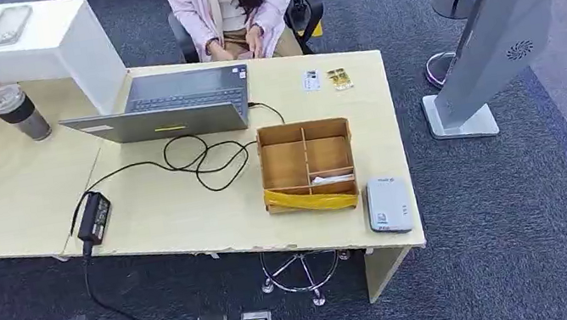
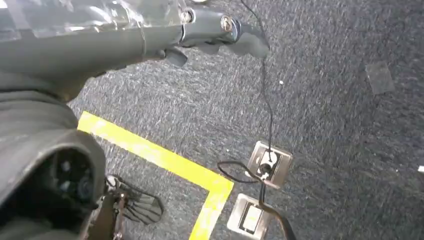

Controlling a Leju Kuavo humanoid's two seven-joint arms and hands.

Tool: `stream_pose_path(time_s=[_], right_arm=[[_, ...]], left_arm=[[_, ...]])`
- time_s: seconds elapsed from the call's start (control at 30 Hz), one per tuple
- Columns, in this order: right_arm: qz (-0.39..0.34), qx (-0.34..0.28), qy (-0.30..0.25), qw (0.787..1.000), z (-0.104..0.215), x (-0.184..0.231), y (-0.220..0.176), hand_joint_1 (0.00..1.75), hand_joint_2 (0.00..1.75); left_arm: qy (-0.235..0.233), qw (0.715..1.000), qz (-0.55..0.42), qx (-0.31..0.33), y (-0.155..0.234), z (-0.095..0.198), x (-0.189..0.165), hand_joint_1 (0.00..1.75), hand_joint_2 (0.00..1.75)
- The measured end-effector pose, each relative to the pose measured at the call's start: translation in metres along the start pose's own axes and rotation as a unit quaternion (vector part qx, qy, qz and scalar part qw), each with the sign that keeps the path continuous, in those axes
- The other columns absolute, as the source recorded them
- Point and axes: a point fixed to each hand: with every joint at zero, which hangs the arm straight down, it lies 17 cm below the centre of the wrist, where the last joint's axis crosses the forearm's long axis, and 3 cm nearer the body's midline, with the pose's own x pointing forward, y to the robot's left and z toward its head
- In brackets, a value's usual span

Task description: Pass the card to the sensor for recognition and then transmit it.

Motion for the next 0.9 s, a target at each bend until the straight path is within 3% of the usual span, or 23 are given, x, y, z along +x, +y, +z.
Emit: stream_pose_path(time_s=[0.1, 0.13, 0.17, 0.2, 0.3, 0.33, 0.37, 0.4, 0.5, 0.53, 0.57, 0.6, 0.63, 0.67, 0.7, 0.73, 0.77, 0.8, 0.83, 0.87, 0.9], right_arm=[[0.000, 0.008, 0.003, 1.000, 0.000, -0.001, 0.003, 0.00, 0.00], [0.000, 0.010, 0.004, 1.000, 0.001, -0.001, 0.004, 0.28, 0.00], [0.000, 0.013, 0.005, 1.000, 0.001, -0.001, 0.005, 0.28, 0.00], [0.000, 0.014, 0.005, 1.000, 0.001, -0.001, 0.006, 1.75, 0.00], [-0.001, 0.024, 0.004, 1.000, 0.002, -0.001, 0.009, 1.75, 0.00], [-0.001, 0.027, 0.002, 1.000, 0.002, 0.000, 0.010, 0.42, 0.00], [-0.001, 0.030, -0.001, 1.000, 0.002, 0.001, 0.011, 0.42, 0.00], [-0.001, 0.031, -0.002, 1.000, 0.002, 0.001, 0.012, 0.00, 0.00], [-0.002, 0.028, 0.003, 1.000, 0.002, 0.000, 0.010, 0.00, 0.00], [-0.004, 0.026, 0.005, 1.000, 0.002, -0.001, 0.009, 1.75, 0.00], [-0.004, 0.025, 0.007, 1.000, 0.002, -0.002, 0.009, 1.75, 0.00], [-0.004, 0.026, 0.007, 1.000, 0.002, -0.001, 0.010, 1.40, 0.00], [-0.003, 0.029, 0.006, 1.000, 0.002, -0.001, 0.011, 0.00, 0.00], [-0.003, 0.032, 0.005, 0.999, 0.002, -0.001, 0.012, 0.00, 0.00], [-0.003, 0.033, 0.005, 0.999, 0.002, -0.001, 0.012, 0.00, 0.00], [-0.003, 0.031, 0.006, 0.999, 0.002, -0.001, 0.012, 1.75, 0.00], [-0.004, 0.029, 0.008, 1.000, 0.002, -0.002, 0.011, 1.75, 0.00], [-0.003, 0.029, 0.009, 1.000, 0.002, -0.002, 0.011, 1.03, 0.00], [-0.003, 0.031, 0.008, 0.999, 0.002, -0.002, 0.012, 0.00, 0.00], [-0.002, 0.035, 0.007, 0.999, 0.002, -0.002, 0.013, 0.00, 0.00], [-0.001, 0.038, 0.005, 0.999, 0.003, -0.001, 0.014, 0.00, 0.00]], left_arm=[[0.003, 1.000, 0.004, 0.002, 0.002, 0.000, -0.004, 0.03, 0.00], [0.005, 1.000, 0.004, 0.002, 0.003, 0.001, -0.005, 1.75, 0.00], [0.006, 1.000, 0.003, 0.002, 0.004, 0.001, -0.007, 1.75, 0.00], [0.006, 1.000, 0.003, 0.003, 0.004, 0.001, -0.007, 1.75, 0.00], [0.007, 1.000, 0.001, 0.003, 0.005, 0.001, -0.009, 1.75, 0.00], [0.007, 1.000, -0.001, 0.004, 0.005, 0.001, -0.010, 1.47, 0.00], [0.007, 1.000, -0.004, 0.005, 0.006, 0.001, -0.010, 1.47, 0.00], [0.007, 1.000, -0.007, 0.006, 0.007, 0.001, -0.010, 0.00, 0.00], [0.009, 1.000, -0.007, 0.006, 0.008, 0.002, -0.012, 0.00, 0.00], [0.009, 1.000, -0.006, 0.006, 0.008, 0.002, -0.013, 1.75, 0.00], [0.010, 1.000, -0.006, 0.007, 0.009, 0.002, -0.013, 1.75, 0.00], [0.010, 1.000, -0.007, 0.006, 0.009, 0.002, -0.014, 1.75, 0.00], [0.010, 1.000, -0.008, 0.006, 0.008, 0.002, -0.014, 1.73, 0.00], [0.010, 1.000, -0.008, 0.004, 0.008, 0.002, -0.014, 0.00, 0.00], [0.010, 1.000, -0.008, 0.004, 0.008, 0.002, -0.014, 0.00, 0.00], [0.011, 1.000, -0.008, 0.005, 0.008, 0.002, -0.014, 0.00, 0.00], [0.011, 1.000, -0.008, 0.009, 0.010, 0.002, -0.014, 1.75, 0.00], [0.011, 1.000, -0.008, 0.014, 0.012, 0.002, -0.015, 1.75, 0.00], [0.011, 1.000, -0.009, 0.017, 0.013, 0.002, -0.015, 1.75, 0.00], [0.011, 1.000, -0.009, 0.016, 0.012, 0.002, -0.015, 0.00, 0.00], [0.011, 1.000, -0.008, 0.013, 0.011, 0.002, -0.015, 0.00, 0.00]])
